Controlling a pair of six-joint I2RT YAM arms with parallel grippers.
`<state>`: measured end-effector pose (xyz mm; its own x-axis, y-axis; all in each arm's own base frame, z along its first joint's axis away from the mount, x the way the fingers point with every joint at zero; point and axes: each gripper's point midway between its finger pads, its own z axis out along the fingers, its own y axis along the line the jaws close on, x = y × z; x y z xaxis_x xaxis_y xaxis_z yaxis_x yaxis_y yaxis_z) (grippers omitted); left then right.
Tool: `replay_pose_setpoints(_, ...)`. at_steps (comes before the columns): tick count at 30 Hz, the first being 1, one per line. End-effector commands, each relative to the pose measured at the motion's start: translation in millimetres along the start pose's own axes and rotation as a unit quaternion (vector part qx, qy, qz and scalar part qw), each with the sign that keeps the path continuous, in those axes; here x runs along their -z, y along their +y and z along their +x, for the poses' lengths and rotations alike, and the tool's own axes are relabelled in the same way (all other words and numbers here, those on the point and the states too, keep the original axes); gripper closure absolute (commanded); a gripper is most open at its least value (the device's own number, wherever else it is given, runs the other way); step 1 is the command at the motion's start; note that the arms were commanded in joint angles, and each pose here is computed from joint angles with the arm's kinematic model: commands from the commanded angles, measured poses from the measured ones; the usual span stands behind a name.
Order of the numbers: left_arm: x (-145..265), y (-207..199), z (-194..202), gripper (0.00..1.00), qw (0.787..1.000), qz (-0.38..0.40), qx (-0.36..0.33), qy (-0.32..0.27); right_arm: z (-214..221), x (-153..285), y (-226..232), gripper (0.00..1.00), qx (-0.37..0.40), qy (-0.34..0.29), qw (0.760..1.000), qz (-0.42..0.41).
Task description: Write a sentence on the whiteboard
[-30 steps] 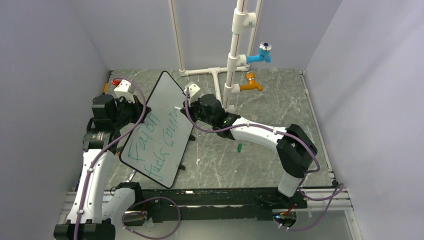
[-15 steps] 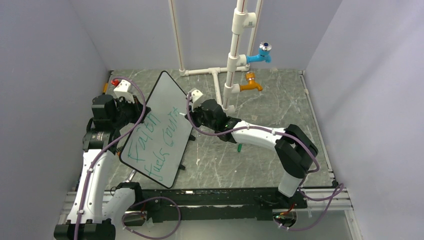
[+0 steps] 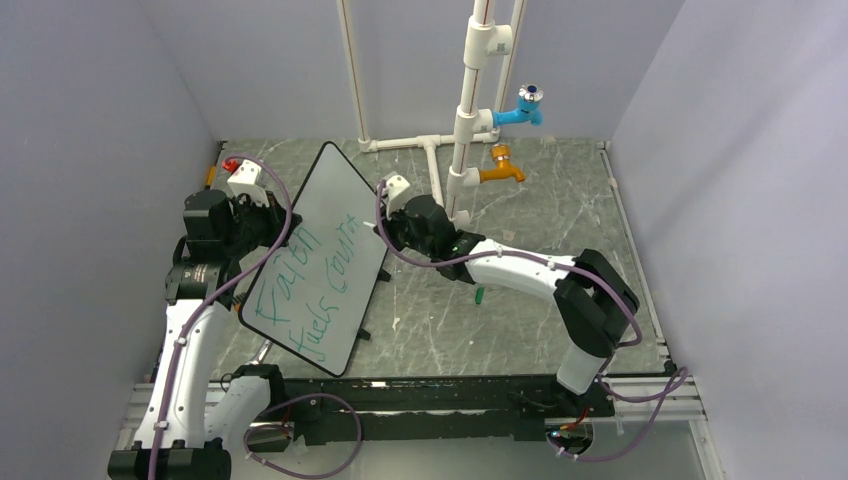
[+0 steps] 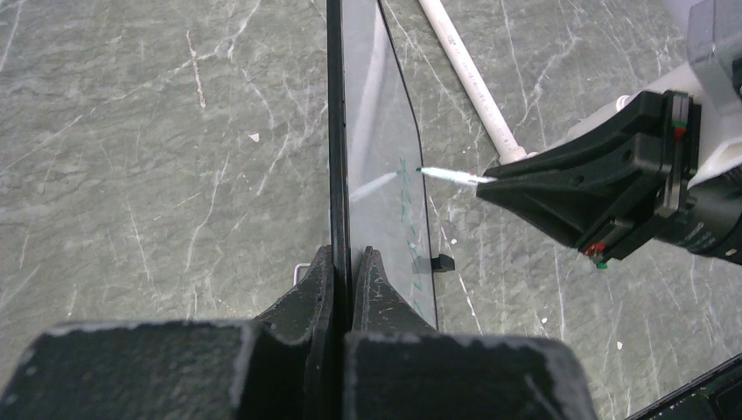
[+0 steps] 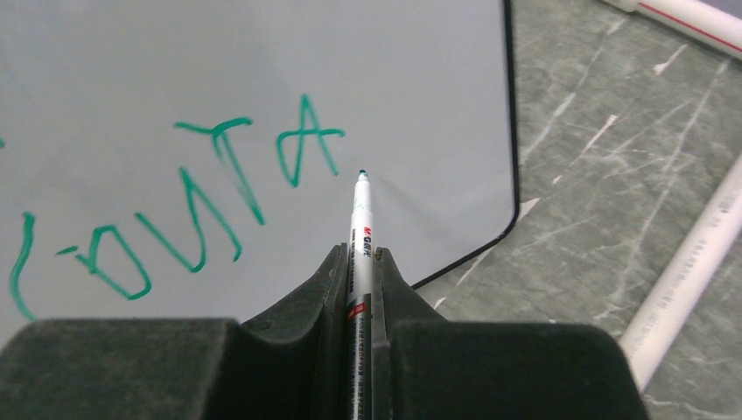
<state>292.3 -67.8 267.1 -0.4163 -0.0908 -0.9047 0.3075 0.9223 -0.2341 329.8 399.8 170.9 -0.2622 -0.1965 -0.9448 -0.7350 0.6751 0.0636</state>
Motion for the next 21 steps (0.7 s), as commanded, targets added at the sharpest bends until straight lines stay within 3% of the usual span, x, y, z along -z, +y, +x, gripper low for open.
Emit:
replay_pose_setpoints(1, -1, 14, 66, 1.0, 0.994, -0.013, -0.028, 0.109, -65, 12, -20, 1.0, -0.023, -0.07, 0.997, 0.026)
replay_pose_setpoints(21, -1, 13, 66, 1.0, 0.994, -0.01, -0.03, 0.107, -76, -23, -11, 1.0, -0.029, -0.07, 0.997, -0.024)
